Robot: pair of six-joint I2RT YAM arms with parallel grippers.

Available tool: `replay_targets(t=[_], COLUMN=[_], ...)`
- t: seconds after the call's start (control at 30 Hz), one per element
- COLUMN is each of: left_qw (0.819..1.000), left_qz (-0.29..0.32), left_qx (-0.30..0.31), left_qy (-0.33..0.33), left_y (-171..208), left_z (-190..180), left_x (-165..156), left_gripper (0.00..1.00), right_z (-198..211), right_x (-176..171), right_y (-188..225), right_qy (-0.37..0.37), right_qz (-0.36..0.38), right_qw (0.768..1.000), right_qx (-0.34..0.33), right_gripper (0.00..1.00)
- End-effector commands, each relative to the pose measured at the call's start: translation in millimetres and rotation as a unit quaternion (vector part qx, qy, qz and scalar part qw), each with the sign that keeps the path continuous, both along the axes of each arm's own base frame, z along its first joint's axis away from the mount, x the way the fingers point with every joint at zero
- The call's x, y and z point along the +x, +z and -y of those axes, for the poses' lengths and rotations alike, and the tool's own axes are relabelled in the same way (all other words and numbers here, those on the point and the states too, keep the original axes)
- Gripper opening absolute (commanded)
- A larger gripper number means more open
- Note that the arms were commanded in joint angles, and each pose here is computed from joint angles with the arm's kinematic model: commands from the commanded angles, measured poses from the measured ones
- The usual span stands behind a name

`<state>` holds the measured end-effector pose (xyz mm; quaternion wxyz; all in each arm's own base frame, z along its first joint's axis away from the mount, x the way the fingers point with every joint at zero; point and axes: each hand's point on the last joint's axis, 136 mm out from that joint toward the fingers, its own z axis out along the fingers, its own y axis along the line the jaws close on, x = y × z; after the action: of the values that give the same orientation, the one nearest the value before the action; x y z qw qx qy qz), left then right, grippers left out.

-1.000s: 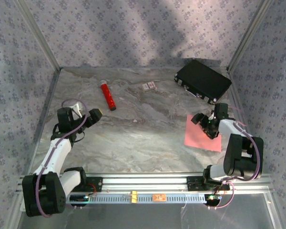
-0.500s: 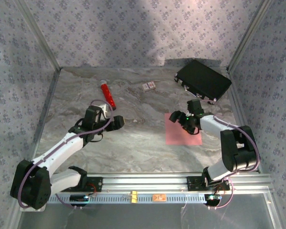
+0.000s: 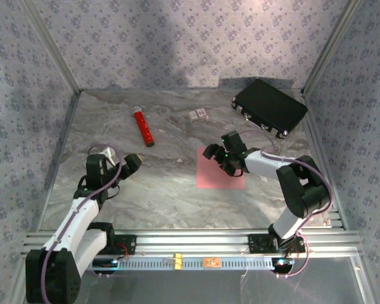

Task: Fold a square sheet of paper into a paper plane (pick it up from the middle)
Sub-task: Move the square sheet of paper to the center of the table.

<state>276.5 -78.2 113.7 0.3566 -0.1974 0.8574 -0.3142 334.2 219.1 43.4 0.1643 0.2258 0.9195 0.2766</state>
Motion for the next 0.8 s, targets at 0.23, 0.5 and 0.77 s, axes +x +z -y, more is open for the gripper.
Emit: replay_targets(t=[0.23,0.5,0.77], left_qw=[0.997,0.993,0.982], left_qz=[-0.002,-0.033,-0.067], left_qx=[-0.032,-0.035,0.026], left_qy=[-0.072,-0.108,-0.173], left_y=[20,14,10], left_z=[22,38,86], left_x=[-7,-12,-9], left_gripper=[1.0,1.0,1.0], right_z=[-47,-79,-36], right_x=[-21,-8,-1], right_y=[-32,10,51], right_qy=[-0.045,-0.014,-0.003], right_qz=[-0.072,-0.032,0.037], right_qw=[0.995,0.994,0.998], right_qx=[0.053,0.106,0.051], right_gripper=[0.96,0.96,0.97])
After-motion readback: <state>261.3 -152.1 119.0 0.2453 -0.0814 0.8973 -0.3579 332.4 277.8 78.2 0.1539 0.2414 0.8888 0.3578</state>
